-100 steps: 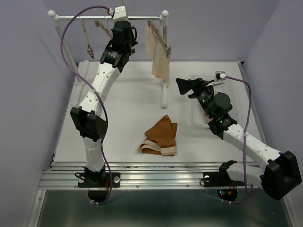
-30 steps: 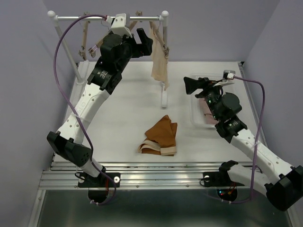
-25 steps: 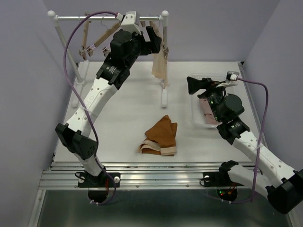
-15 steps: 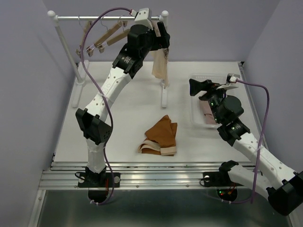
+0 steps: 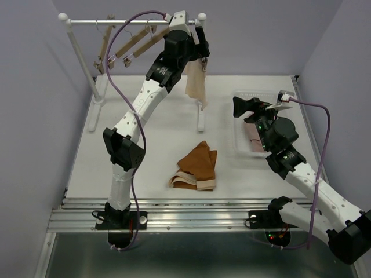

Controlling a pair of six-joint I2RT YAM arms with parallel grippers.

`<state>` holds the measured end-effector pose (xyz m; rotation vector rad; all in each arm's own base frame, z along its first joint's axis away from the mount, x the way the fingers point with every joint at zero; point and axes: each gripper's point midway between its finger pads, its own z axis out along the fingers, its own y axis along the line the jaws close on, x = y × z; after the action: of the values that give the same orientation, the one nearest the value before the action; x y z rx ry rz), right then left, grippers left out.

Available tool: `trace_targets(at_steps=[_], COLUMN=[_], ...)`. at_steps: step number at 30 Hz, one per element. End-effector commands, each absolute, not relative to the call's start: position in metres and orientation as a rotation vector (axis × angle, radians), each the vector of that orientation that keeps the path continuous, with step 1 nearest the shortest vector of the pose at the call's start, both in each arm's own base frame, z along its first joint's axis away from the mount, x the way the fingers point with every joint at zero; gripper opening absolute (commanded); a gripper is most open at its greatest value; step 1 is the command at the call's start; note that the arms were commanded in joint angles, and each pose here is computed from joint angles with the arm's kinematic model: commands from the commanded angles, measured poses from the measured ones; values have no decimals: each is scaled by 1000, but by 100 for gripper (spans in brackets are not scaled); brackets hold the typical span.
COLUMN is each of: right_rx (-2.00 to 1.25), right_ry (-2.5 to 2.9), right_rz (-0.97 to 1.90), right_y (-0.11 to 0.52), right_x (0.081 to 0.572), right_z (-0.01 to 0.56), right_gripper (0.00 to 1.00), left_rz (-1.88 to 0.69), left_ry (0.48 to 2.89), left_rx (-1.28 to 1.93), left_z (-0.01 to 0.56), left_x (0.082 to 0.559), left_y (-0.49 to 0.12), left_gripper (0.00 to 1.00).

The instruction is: Remove the underwear clipped to the hanger

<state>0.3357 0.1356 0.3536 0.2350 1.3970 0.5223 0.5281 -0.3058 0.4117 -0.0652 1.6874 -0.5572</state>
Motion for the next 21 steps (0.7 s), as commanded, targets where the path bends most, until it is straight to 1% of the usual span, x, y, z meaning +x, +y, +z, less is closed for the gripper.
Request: trace_targets(at_steps=[1,14,18,21], right_rx=[251,243,240,237], right_ry=[1357,1350,1354,1356], right_rz=[503,513,519,520], right_y=[127,128,130,130], right_x=[333,330,331,331], right_z=[365,367,366,366], right_gripper=[100,100,100,100], left_rz=[-553,-492,-477,-467], left_ry=[1607,1629,1640,1646], left_rx=[-77,-97,-92,-93], left_z=[444,436,432,430], left_x=[528,532,533,534], left_y=[-301,-290,-288,-285], left_gripper=[98,97,95,90])
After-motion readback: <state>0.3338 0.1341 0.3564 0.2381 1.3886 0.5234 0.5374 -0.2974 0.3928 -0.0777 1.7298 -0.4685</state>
